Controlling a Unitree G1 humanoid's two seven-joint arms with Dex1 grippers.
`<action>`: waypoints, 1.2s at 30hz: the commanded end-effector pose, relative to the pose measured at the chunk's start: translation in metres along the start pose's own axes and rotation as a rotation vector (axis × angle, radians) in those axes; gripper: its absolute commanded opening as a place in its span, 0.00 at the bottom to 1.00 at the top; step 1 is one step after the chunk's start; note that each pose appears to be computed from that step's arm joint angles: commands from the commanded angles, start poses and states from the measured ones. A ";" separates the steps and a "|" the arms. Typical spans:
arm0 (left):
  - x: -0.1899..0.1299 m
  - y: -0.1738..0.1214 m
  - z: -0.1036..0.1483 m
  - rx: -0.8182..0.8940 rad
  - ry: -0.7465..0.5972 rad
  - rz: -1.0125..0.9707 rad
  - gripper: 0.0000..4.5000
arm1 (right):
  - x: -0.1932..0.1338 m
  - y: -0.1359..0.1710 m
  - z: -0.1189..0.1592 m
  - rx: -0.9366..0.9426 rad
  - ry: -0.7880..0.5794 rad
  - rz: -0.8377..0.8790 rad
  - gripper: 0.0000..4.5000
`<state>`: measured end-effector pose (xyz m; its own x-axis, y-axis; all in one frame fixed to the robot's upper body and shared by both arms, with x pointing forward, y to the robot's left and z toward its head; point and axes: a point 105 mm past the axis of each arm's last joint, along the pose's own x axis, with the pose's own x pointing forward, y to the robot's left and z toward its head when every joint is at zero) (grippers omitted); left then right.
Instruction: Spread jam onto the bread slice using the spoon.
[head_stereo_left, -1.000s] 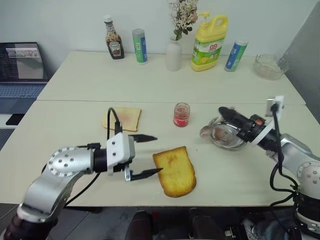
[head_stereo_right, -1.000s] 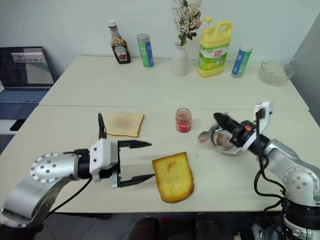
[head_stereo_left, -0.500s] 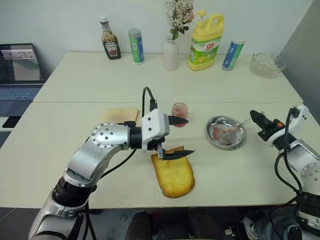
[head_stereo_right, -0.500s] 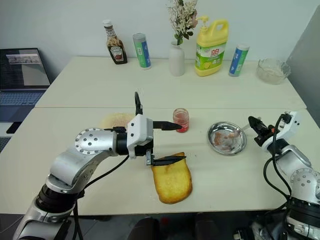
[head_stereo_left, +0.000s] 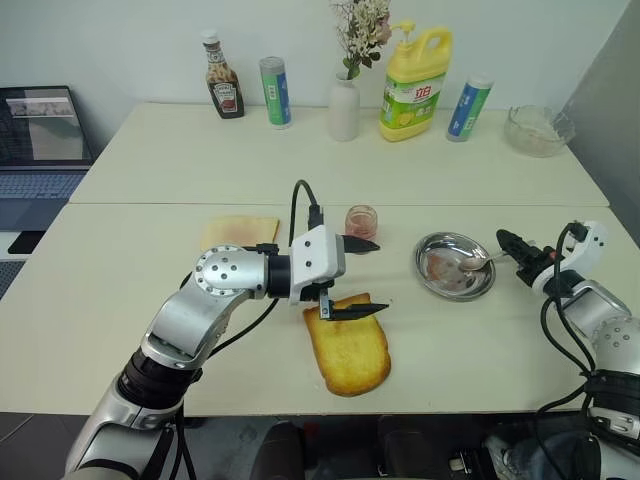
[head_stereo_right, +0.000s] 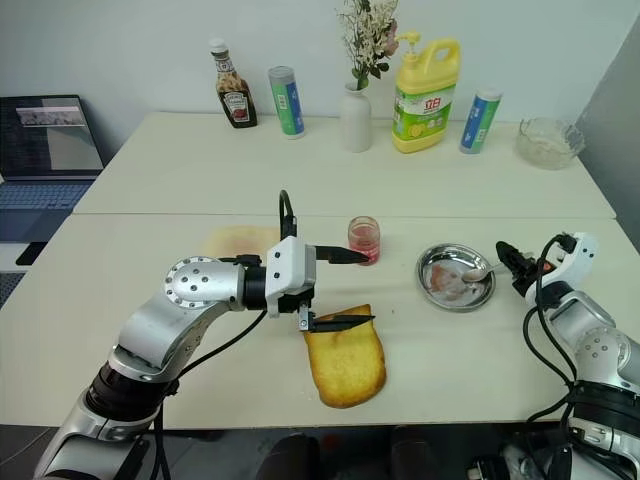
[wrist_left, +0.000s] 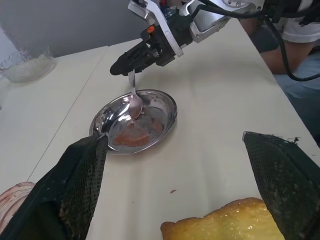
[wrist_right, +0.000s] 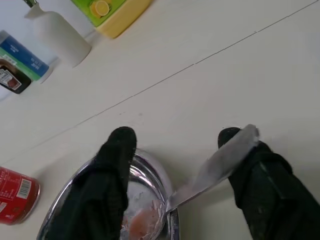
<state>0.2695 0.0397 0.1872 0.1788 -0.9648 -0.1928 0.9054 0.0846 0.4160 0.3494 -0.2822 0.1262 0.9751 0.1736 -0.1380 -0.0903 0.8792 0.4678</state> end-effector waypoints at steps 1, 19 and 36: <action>0.000 0.005 0.016 0.004 -0.049 0.020 1.00 | -0.007 0.005 0.014 -0.175 -0.010 0.009 0.95; 0.001 0.014 0.018 0.006 -0.048 0.051 1.00 | -0.009 0.015 0.021 -0.445 -0.028 0.045 0.99; -0.021 0.032 0.012 -0.007 0.009 0.161 1.00 | -0.036 0.055 0.037 -0.671 -0.111 0.251 0.99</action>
<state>0.2854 0.0437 0.2019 0.2557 -0.9532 -0.1610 0.8980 0.1725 0.4049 0.3300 -0.2659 0.1644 0.9494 0.3120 -0.0365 -0.3141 0.9448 -0.0929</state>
